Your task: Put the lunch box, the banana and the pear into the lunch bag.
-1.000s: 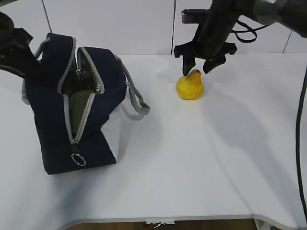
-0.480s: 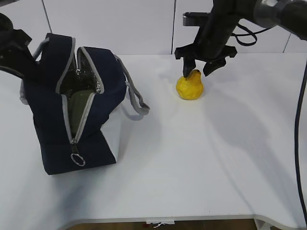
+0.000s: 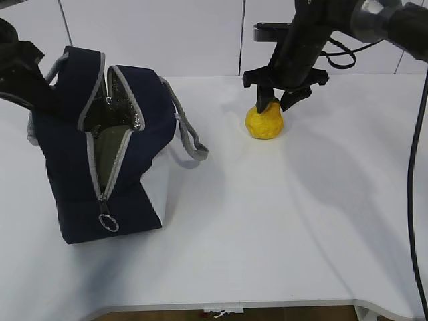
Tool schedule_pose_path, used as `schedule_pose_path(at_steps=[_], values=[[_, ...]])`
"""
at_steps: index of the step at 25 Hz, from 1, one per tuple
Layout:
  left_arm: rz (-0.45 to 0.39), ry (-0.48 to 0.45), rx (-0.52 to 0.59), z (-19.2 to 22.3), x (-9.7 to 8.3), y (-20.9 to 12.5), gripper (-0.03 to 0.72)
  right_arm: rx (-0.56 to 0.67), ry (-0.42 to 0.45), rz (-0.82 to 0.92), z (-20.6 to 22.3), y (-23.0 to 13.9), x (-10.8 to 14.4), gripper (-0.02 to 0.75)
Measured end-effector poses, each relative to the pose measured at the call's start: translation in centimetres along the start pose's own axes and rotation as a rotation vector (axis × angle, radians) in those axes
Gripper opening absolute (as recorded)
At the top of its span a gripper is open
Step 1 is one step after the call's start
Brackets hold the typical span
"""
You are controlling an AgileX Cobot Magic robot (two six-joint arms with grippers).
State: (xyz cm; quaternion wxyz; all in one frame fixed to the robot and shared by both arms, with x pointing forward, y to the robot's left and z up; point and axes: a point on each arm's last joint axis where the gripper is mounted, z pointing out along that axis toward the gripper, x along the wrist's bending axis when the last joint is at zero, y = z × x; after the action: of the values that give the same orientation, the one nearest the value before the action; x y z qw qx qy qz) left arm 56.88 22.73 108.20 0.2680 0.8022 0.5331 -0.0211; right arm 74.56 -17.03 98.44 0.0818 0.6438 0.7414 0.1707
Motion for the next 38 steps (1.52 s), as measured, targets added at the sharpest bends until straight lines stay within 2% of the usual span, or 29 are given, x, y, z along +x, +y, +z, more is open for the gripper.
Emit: schedule_pose_path(at_steps=[9,15,18,23,27,31,33,38], values=[[0.005,0.009,0.004,0.0,0.1,0.0,0.017,0.004,0.0,0.0,0.0,0.0,0.0,0.275],[0.005,0.012,-0.002,0.0,0.1,0.0,0.017,0.025,0.005,-0.001,-1.0,0.1,0.1,0.262],[0.005,0.018,-0.013,0.0,0.2,0.1,0.017,-0.025,0.038,0.006,-3.0,0.8,0.5,0.26],[0.007,0.024,-0.018,0.0,0.2,0.2,0.017,-0.116,0.173,0.03,-8.0,1.5,2.0,0.26],[0.007,0.024,-0.02,0.0,0.2,0.2,0.017,-0.167,0.368,0.041,-12.3,1.4,3.8,0.259],[0.007,0.024,-0.02,0.0,0.2,0.2,0.017,-0.187,0.583,-0.02,-14.4,1.0,6.6,0.259],[0.002,0.016,-0.023,0.0,0.1,0.2,0.017,-0.186,0.639,-0.058,-14.7,0.8,8.1,0.259],[-0.027,-0.037,-0.048,0.0,-0.3,0.4,0.017,-0.182,0.683,-0.152,-14.8,0.1,10.7,0.259]])
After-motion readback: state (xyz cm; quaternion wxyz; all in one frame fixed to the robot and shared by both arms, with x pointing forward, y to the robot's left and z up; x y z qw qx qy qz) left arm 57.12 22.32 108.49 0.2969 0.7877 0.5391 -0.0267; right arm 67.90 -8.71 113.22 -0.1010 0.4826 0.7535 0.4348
